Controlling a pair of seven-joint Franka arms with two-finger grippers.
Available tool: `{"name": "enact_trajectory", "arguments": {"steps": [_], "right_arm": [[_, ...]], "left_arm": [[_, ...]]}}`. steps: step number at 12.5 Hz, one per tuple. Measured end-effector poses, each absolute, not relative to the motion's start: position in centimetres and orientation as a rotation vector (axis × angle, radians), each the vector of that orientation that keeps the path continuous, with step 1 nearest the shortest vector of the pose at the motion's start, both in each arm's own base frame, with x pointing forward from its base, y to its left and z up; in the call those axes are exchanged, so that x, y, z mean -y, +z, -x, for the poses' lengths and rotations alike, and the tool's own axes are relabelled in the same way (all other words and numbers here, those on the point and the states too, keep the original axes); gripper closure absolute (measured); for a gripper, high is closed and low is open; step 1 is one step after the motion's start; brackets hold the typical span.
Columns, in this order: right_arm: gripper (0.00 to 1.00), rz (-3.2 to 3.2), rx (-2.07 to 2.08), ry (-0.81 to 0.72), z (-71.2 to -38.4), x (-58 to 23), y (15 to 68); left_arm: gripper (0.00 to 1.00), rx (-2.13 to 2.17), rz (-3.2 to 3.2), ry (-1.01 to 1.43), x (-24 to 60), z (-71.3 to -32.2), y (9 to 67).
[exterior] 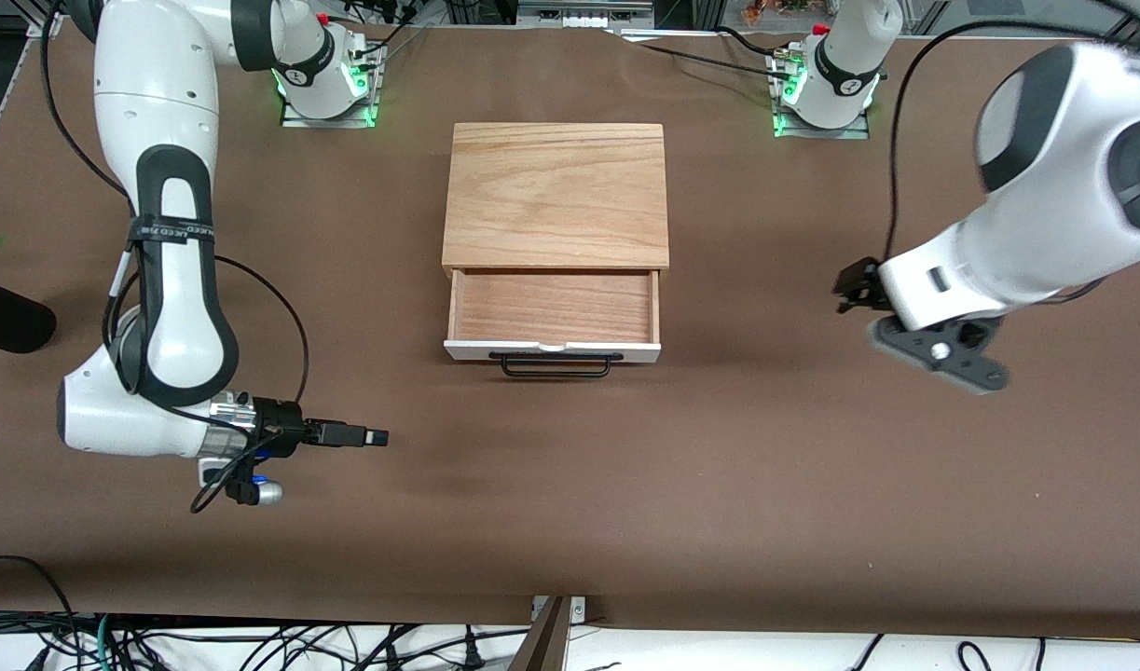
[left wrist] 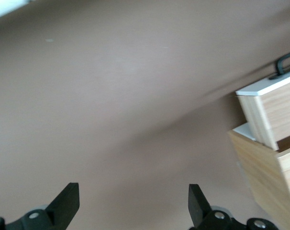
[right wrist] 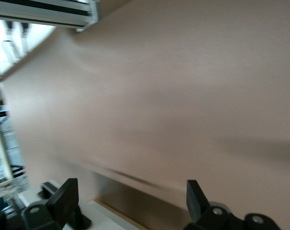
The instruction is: Pull top drawer with both arms simultaneously
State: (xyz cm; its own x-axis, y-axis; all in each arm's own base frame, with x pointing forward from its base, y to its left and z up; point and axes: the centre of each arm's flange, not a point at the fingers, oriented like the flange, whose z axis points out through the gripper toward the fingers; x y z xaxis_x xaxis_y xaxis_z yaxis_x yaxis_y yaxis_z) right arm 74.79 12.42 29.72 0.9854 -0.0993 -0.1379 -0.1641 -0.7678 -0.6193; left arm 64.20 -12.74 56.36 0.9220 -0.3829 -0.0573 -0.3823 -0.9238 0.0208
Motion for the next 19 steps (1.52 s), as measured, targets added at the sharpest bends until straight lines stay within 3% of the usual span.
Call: {"name": "enact_trajectory", "arguments": {"steps": [4, 8, 14, 17, 19], "right_arm": [[0.00, 2.741, -0.137, 0.146, -73.6, -13.3, 34.6], [0.00, 3.056, 0.007, 0.161, -72.1, -10.6, 39.9], [0.00, 3.339, 0.080, -0.096, -69.0, -3.9, 53.3], [0.00, 3.292, -0.038, -0.222, -65.9, 1.9, 58.2], [0.00, 3.253, -0.059, -0.196, -62.6, 2.6, 61.2]], "left_arm": [[0.00, 0.506, -3.122, -0.019, 8.5, -62.4, 58.7], [0.00, 0.443, -3.125, 0.071, 6.2, -56.8, 55.4], [0.00, 0.450, -3.125, 0.003, 6.7, -54.0, 56.1], [0.00, 0.433, -3.125, -0.080, 6.4, -53.4, 56.5], [0.00, 0.418, -3.127, -0.093, 6.0, -53.3, 56.7]]}}
